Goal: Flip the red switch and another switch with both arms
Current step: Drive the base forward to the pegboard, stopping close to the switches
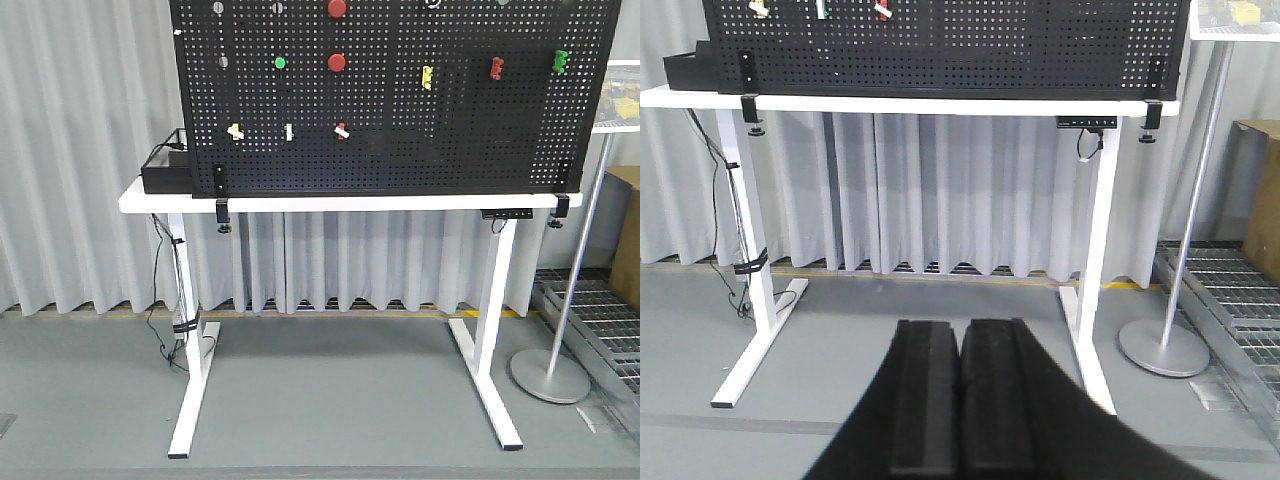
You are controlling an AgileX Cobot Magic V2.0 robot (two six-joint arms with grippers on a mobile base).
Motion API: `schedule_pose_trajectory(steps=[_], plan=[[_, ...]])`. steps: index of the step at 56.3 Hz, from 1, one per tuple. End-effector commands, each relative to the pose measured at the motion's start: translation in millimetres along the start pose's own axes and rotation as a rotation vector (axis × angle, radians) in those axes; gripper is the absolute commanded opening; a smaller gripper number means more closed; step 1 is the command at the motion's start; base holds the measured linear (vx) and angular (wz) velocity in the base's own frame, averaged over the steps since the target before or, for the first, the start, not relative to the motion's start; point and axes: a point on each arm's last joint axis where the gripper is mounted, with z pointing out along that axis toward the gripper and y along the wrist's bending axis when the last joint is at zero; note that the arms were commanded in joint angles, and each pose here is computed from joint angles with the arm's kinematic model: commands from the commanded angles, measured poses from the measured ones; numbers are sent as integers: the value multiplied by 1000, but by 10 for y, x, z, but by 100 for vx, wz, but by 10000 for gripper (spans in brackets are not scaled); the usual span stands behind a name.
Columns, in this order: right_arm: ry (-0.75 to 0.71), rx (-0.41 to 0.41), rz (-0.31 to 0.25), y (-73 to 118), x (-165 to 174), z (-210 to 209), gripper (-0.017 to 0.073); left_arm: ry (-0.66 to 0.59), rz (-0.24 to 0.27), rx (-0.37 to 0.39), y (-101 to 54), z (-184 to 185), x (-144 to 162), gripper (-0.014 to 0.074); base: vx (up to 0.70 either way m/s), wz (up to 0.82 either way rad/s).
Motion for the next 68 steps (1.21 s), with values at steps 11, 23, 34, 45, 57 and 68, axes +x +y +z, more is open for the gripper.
schedule_pose_trajectory(steps=[11,23,34,45,57,68], plan=[[-90,-3,-12,4,-67,-8,-6,-83,-11,6,-2,-7,-19,3,0,0],[-90,-3,-12,4,-67,-8,-6,-83,-11,6,-2,-7,-19,3,0,0],[-90,-3,-12,4,-67,-8,-6,-83,-11,6,-2,-7,-19,3,0,0],[-90,-3,-12,4,-67,-8,-6,-83,-11,6,-2,-7,-19,3,0,0],[-90,-3,-12,4,-67,-8,-6,-83,-11,6,-2,-7,-19,3,0,0],[-90,-3,-12,4,-67,-8,-6,-83,-11,6,-2,-7,-19,3,0,0]])
